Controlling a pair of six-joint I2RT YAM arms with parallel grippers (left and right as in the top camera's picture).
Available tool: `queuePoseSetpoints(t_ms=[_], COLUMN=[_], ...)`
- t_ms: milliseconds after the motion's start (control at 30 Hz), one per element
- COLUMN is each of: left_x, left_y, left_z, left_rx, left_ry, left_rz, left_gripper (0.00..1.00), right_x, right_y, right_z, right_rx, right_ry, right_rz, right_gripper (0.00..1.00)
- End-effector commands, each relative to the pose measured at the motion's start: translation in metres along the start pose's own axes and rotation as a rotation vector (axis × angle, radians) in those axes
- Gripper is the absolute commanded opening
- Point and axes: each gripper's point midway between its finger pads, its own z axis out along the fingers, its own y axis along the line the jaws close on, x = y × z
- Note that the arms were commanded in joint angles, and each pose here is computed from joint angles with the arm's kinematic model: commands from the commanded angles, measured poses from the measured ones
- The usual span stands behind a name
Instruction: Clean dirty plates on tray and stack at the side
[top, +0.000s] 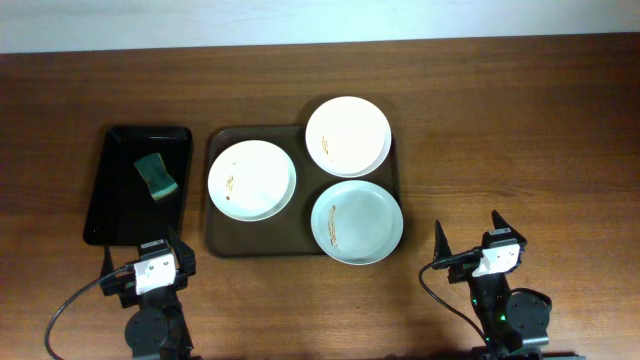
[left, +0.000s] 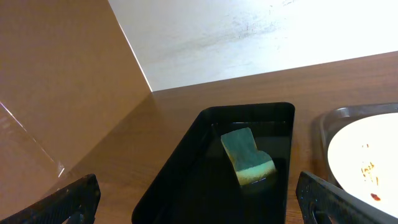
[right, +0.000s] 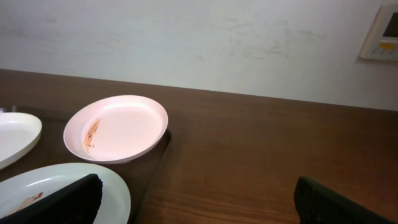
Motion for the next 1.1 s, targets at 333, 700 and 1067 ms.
queuePoseSetpoints(t_ms=[333, 700, 1067], left_x=[0.003, 0.003, -0.014], left_y=[0.002, 0.002, -0.049], left_z=[0.001, 0.001, -0.007], left_rx=[-0.016, -0.016, 0.286], left_ry=[0.011, 0.011, -0.091], left_rz=[0.021, 0.021, -0.002], left_gripper=[0.99, 0.99, 0.99], right_x=[0.003, 0.001, 0.001], right_y=[-0.001, 0.000, 0.000], right_z=[0.000, 0.000, 0.000], right_rx=[0.006, -0.001, -0.001], right_ry=[0.004, -0.002, -0.003], right_rz=[0.007, 0.019, 0.034], right_gripper=[0.98, 0.99, 0.98])
